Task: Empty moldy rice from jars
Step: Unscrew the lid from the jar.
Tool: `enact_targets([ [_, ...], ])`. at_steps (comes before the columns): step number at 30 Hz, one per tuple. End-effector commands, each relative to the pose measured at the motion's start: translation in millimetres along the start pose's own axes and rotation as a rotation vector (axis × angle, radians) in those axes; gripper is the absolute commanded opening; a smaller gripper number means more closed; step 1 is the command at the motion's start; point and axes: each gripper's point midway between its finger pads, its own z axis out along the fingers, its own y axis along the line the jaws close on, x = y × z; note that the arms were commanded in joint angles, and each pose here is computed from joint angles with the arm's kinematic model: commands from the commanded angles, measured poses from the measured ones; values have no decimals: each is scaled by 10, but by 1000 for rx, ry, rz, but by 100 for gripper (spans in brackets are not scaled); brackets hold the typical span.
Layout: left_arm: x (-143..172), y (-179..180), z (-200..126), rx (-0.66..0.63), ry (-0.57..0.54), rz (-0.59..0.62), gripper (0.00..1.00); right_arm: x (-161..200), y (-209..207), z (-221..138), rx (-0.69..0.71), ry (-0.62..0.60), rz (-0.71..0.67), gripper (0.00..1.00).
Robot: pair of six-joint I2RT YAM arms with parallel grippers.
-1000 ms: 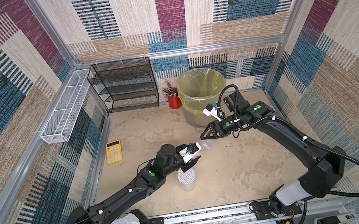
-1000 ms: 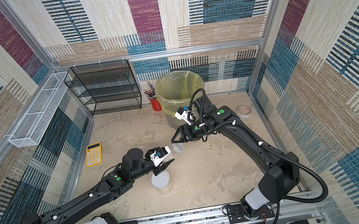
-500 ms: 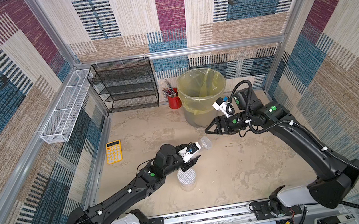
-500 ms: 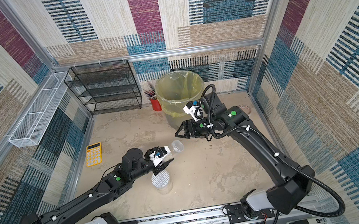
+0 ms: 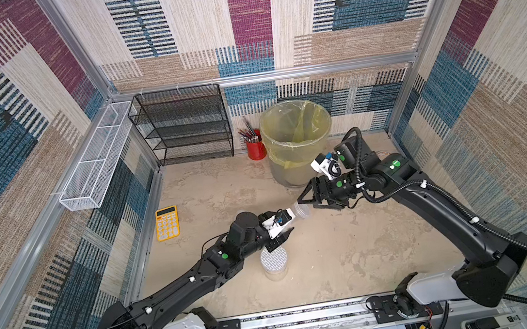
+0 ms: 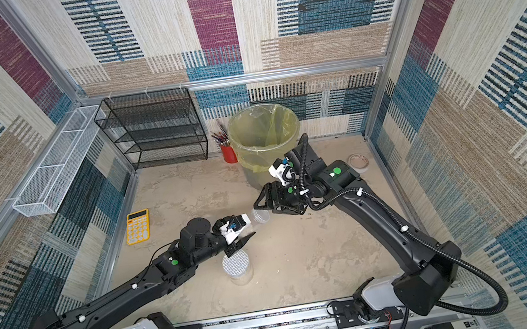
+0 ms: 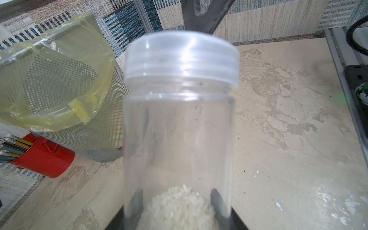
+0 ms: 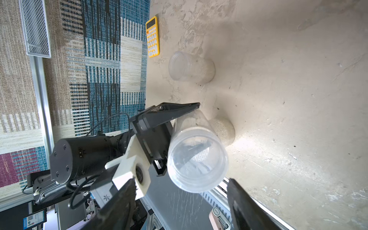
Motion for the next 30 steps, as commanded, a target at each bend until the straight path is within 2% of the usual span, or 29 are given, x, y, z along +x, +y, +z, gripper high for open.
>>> enact_targets([
  [1,-79,58,-2,-27,-28,6,0,-17,-26,34,14,1,13,74],
  [22,-69,54,-1,-26,-25,4,0,-81,-158,214,53,32,-28,75],
  [30,-65,55,14,-25,-24,2,0,-54,-121,229,20,39,-36,68],
])
